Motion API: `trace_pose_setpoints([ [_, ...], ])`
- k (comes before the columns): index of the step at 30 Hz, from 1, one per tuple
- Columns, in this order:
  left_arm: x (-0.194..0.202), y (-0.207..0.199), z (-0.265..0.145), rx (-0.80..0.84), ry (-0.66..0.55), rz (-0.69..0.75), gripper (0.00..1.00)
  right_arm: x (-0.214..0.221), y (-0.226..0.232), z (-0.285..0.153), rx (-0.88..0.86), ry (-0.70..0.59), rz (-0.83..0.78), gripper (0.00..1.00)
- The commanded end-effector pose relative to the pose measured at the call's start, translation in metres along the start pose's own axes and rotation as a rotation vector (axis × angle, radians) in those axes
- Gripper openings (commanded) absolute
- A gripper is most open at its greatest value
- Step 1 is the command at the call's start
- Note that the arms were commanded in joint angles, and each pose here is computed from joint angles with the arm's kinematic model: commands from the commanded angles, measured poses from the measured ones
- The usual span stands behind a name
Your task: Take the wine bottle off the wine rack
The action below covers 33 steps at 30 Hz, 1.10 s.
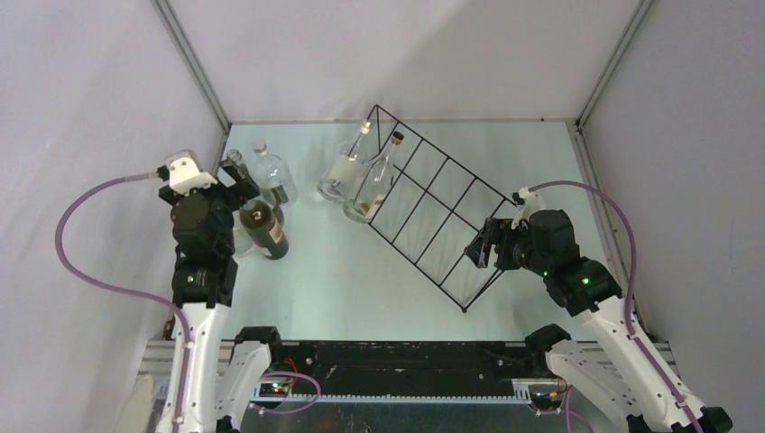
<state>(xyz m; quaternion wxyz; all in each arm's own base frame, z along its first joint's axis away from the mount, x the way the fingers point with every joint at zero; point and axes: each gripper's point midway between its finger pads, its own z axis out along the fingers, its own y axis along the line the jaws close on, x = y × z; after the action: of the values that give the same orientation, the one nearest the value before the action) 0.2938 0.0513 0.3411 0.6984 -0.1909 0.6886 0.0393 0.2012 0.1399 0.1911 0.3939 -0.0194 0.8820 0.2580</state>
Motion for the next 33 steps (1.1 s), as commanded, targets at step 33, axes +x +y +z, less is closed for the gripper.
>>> trace_pose_setpoints([
  [33,0.073,-0.01,-0.091,0.263,0.117,-0.047,1.0,-0.032,0.001,0.014,0.02,-0.088,0.018,0.85],
])
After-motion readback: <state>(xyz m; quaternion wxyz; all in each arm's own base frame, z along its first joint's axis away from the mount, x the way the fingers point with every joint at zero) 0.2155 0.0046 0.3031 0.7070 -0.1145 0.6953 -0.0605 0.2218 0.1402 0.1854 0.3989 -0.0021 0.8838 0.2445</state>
